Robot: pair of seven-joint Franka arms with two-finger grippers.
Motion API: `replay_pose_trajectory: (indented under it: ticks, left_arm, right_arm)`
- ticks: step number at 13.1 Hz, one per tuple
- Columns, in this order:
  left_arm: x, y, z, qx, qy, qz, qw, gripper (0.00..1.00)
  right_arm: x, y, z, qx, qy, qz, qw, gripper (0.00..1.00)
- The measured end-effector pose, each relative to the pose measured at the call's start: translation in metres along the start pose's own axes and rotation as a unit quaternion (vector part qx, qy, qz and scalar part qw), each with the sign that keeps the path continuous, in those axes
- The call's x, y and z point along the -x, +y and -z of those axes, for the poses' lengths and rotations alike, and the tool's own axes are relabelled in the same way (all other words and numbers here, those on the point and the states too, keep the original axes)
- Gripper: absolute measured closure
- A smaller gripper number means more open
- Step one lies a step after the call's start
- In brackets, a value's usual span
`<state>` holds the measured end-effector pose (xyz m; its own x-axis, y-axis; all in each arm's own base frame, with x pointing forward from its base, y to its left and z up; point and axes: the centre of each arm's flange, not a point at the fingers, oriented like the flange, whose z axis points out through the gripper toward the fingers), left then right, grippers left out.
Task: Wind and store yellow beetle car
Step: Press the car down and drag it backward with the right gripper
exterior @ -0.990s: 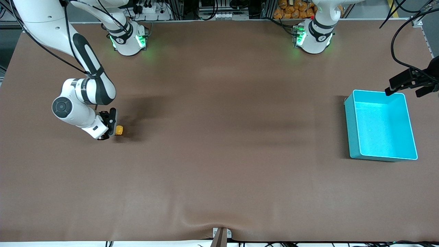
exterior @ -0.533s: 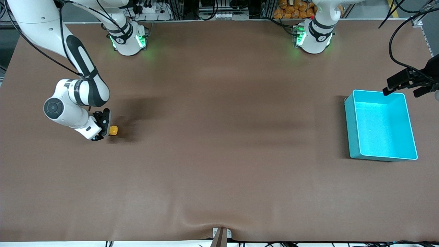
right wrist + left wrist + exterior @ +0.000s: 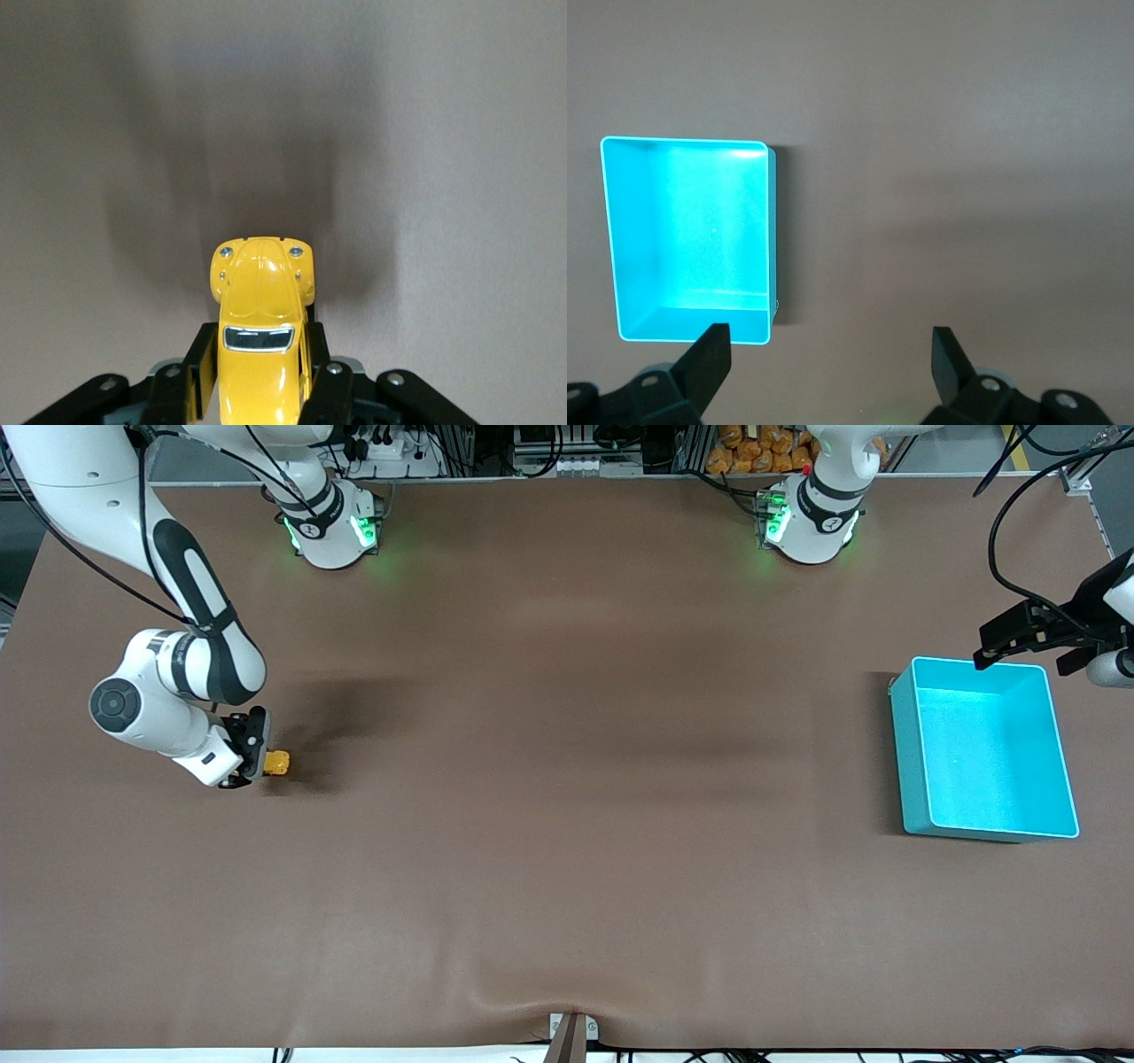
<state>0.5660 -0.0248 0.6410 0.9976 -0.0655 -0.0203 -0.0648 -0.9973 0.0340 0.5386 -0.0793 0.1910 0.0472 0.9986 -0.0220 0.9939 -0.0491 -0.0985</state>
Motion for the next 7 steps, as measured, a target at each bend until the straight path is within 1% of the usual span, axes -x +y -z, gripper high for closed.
replay_pose_trajectory:
  ticks: [7]
  left_arm:
    - [0.002, 0.0, -0.002, 0.0, -0.007, 0.0, 1.0, 0.0]
  right_arm:
    - [0.028, 0.0, -0.001, 0.002, 0.002, -0.014, 1.0, 0.56]
